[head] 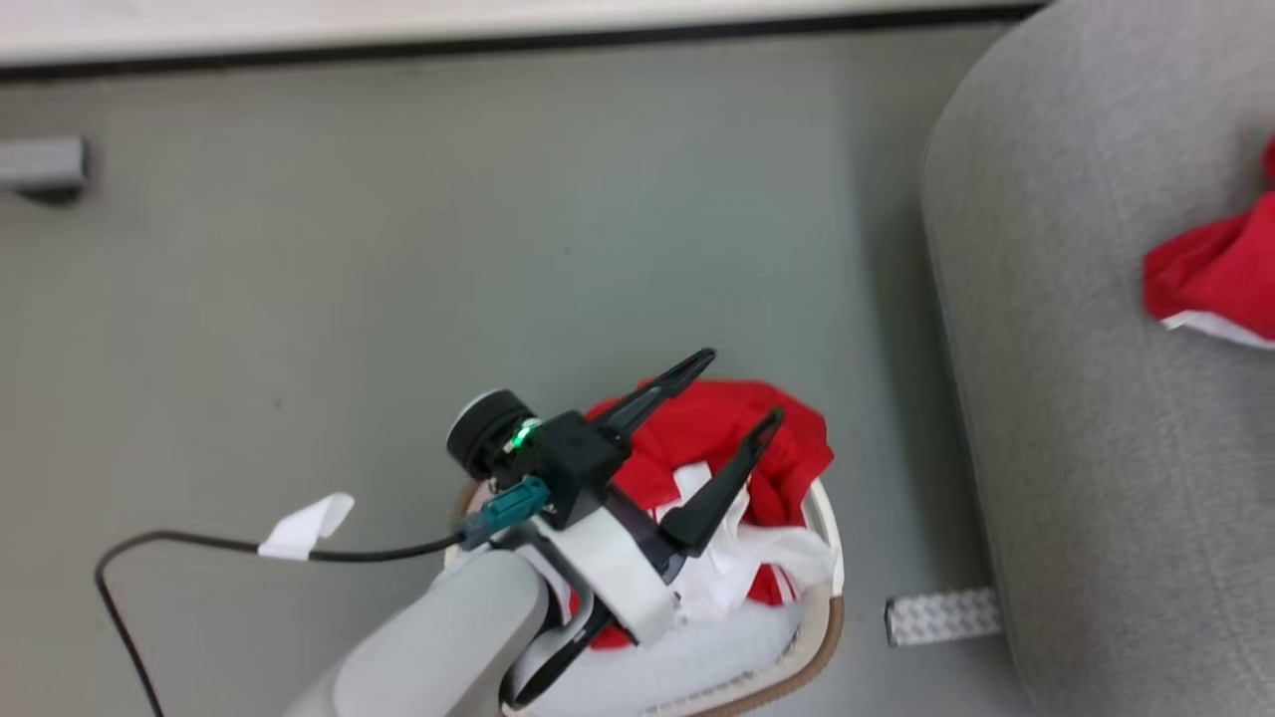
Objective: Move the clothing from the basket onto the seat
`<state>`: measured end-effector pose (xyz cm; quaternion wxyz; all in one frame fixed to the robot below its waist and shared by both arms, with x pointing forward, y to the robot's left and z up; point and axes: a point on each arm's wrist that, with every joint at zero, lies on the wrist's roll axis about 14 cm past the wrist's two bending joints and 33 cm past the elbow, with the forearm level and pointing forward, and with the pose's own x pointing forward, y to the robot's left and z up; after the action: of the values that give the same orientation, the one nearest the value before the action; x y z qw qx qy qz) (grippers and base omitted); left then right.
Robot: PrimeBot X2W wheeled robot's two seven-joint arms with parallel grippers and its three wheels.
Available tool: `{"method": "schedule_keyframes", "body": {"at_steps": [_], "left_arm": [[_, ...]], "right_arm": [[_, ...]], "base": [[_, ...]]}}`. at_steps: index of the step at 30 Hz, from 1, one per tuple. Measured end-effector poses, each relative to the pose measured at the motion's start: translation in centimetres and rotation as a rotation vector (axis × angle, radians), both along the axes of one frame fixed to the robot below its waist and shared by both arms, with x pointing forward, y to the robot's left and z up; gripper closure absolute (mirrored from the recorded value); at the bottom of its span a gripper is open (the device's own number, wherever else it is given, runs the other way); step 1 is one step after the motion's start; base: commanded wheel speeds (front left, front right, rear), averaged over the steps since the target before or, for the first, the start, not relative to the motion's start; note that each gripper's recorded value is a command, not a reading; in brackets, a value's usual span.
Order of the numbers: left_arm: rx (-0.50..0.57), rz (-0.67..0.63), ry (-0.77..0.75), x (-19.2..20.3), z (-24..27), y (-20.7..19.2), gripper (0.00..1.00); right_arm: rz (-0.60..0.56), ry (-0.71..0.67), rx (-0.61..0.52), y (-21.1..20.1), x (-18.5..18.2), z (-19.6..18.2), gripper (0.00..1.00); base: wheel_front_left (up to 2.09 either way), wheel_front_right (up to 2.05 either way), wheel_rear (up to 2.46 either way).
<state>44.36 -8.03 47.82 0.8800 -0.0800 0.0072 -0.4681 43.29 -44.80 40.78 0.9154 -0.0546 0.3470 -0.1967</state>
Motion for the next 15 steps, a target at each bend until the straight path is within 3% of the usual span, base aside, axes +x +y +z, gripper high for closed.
{"method": "schedule_keyframes", "body": {"at_steps": [4, 7, 15], "left_arm": [[-0.004, 0.047, -0.023, -0.7, 2.0, 1.0, 0.0], [-0.01, 0.091, -0.054, -1.2, 3.8, 1.9, 0.0], [-0.02, 0.304, -0.167, -1.5, 8.9, 7.3, 0.0]], "right_arm": [[0.051, -0.092, -0.042, -0.1, -0.3, 4.0, 0.0], [0.126, -0.239, -0.078, 0.9, 0.5, 8.2, 0.0], [0.347, -0.661, -0.068, 8.1, 1.5, 19.3, 0.0]], "base": [[0.0, 0.0, 0.0], [0.0, 0.0, 0.0], [0.0, 0.0, 0.0]]}}
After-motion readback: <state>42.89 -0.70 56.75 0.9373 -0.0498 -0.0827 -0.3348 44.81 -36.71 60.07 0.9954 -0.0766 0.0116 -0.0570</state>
